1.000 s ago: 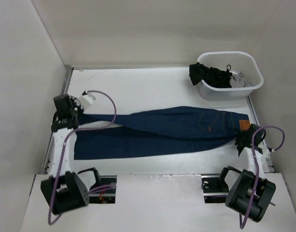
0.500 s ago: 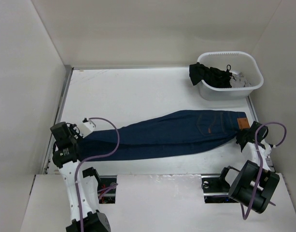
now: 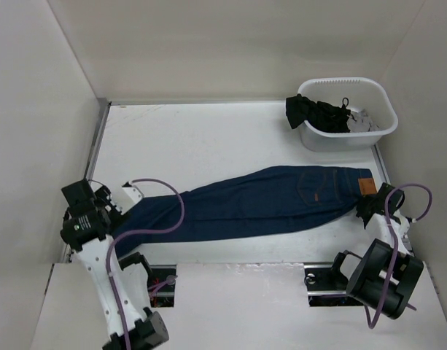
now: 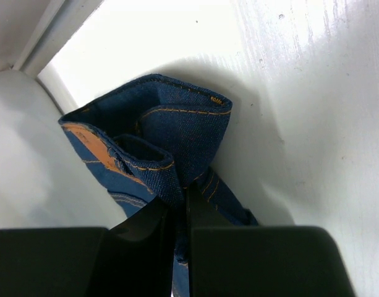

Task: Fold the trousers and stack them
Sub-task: Fold the trousers

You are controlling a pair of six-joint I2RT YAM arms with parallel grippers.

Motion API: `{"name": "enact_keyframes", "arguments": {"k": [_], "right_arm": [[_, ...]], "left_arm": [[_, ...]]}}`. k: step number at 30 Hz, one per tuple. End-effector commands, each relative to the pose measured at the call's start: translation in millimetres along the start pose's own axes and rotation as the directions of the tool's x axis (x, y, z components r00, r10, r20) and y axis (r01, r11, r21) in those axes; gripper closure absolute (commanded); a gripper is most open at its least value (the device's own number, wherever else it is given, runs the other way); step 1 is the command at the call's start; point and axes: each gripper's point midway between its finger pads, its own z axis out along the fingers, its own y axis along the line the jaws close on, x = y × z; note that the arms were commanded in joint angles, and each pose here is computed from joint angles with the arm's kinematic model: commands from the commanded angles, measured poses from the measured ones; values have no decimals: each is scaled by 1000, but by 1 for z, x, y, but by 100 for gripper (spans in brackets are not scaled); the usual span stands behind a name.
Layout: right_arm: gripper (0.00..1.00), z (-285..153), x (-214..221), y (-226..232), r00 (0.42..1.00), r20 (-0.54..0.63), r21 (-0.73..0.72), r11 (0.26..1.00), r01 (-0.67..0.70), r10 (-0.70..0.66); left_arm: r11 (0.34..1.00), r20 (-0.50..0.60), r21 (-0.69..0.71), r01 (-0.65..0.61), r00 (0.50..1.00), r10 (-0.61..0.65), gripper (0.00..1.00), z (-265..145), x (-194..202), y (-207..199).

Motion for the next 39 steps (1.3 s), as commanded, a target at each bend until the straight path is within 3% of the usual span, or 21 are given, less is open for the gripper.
{"name": "enact_keyframes", "arguments": {"k": [1,5,10,15,22,28,29,30,34,36,39], "right_arm": [[95,1,-6,26,1000,25,-77,997,14,-12],[96,3,-9,23,998,33,-59,996,62,-60],[96,7,-16,15,995,63,-38,996,75,-72],[96,8,-21,8,994,97,-25,998,60,-58],[96,4,-39,8,988,150,-7,999,49,-47],[97,4,-46,8,981,187,17,999,40,-42],[98,7,-48,10,978,209,11,1000,11,-13],[98,7,-46,11,978,208,9,1000,6,-8],[92,8,-37,13,981,192,12,1000,12,-14],[91,9,-38,14,981,186,20,999,48,-51],[90,9,-41,15,979,193,24,998,64,-67]], "left_arm": [[991,18,100,89,996,-92,46,52,-3,8],[968,-101,242,71,994,-47,54,111,15,5],[943,-106,318,-92,986,132,48,156,7,21],[921,-156,374,-108,972,177,48,186,5,44],[774,-183,599,-205,906,381,52,182,9,17],[724,-151,623,-297,862,484,52,190,6,12],[796,-147,511,-326,879,454,51,220,-24,31],[796,-146,510,-326,879,453,51,220,-24,31],[916,-78,326,-234,959,273,51,241,-81,82],[918,-21,334,-213,972,234,50,233,-96,86],[845,12,466,-261,957,288,50,217,-86,55]]}}
